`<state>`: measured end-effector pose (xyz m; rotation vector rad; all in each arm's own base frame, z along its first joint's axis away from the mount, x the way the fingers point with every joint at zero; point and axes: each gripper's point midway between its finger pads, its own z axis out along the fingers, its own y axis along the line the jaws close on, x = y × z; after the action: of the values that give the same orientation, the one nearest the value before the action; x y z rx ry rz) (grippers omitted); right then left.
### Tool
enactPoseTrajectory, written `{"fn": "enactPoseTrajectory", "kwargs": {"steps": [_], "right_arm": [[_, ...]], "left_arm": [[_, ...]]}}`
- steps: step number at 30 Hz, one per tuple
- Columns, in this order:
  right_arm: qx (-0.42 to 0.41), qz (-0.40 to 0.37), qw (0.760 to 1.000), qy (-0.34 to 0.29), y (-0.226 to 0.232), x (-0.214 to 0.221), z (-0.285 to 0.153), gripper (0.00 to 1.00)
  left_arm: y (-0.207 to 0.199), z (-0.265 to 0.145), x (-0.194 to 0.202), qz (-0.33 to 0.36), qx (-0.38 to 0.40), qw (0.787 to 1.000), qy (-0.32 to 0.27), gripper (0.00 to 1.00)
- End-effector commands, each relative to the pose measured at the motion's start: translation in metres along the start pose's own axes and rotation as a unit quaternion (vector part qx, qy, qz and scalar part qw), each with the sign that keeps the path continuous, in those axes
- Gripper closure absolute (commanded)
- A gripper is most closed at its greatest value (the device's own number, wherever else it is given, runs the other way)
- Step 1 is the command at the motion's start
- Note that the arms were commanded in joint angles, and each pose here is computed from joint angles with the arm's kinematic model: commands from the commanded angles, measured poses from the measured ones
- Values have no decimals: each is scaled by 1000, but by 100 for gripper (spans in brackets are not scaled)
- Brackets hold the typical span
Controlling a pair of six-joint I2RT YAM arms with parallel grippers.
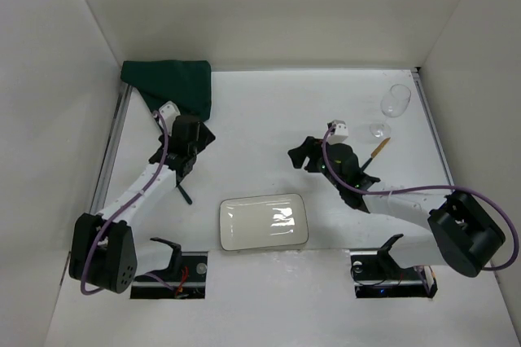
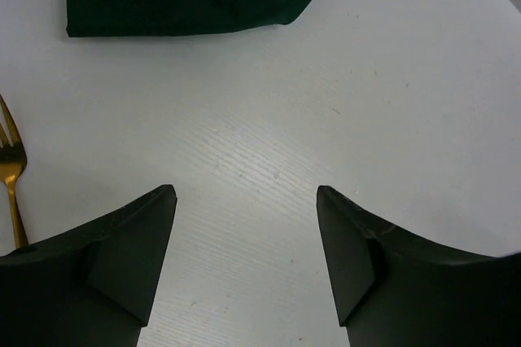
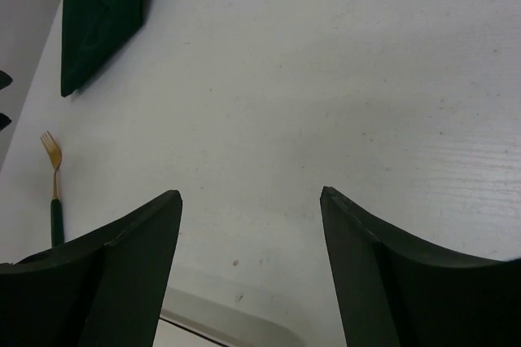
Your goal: Set the dinner table for one person
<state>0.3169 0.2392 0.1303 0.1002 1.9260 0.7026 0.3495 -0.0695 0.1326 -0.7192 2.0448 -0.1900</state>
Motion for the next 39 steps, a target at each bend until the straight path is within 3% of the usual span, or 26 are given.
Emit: {"fn": "enactPoseTrajectory", "kwargs": {"steps": [1,5,6,7,9,10,12,14,15,16,18,21,25,39], "right_arm": [[-22,13,999,-26,12,-16,1,25],[-15,12,1000,-21,8,-13,5,30],[-16,11,1000,-17,8,-12,5,36],[-19,12,1000,-16,10,-12,4,49],[-27,11,999,-15,15,-12,3,72],[-27,8,999,-16,15,-13,3,80],[-25,6,1000,-10,15,-12,3,86],[-23,7,1000,-3,15,-10,3,85],[-24,7,1000,-2,15,-10,3,83],[-25,7,1000,-4,16,-11,4,79],[-21,5,1000,-4,13,-9,5,65],[-21,8,1000,4,13,-5,7,46],[-32,5,999,8,18,-5,7,36],[-53,-1,998,30,30,7,11,34]], "left_arm": [[-13,-3,-31,-25,17,999,-37,31],[-9,6,-49,-49,9,997,-65,37],[-7,9,-56,-52,2,996,-78,43],[-5,11,-59,-54,-6,995,-86,46],[-1,18,-68,-64,-19,992,-107,76],[-1,22,-72,-69,-25,991,-115,86],[0,31,-80,-81,-36,988,-126,88],[-1,43,-90,-84,-46,987,-131,79],[-3,50,-94,-84,-49,987,-130,69],[-5,58,-97,-83,-53,987,-128,59],[-6,73,-98,-84,-62,987,-120,49],[-12,98,-92,-75,-64,991,-93,47],[-20,135,-83,-73,-66,993,-62,47],[-16,204,-40,-38,-95,995,-9,47]]}}
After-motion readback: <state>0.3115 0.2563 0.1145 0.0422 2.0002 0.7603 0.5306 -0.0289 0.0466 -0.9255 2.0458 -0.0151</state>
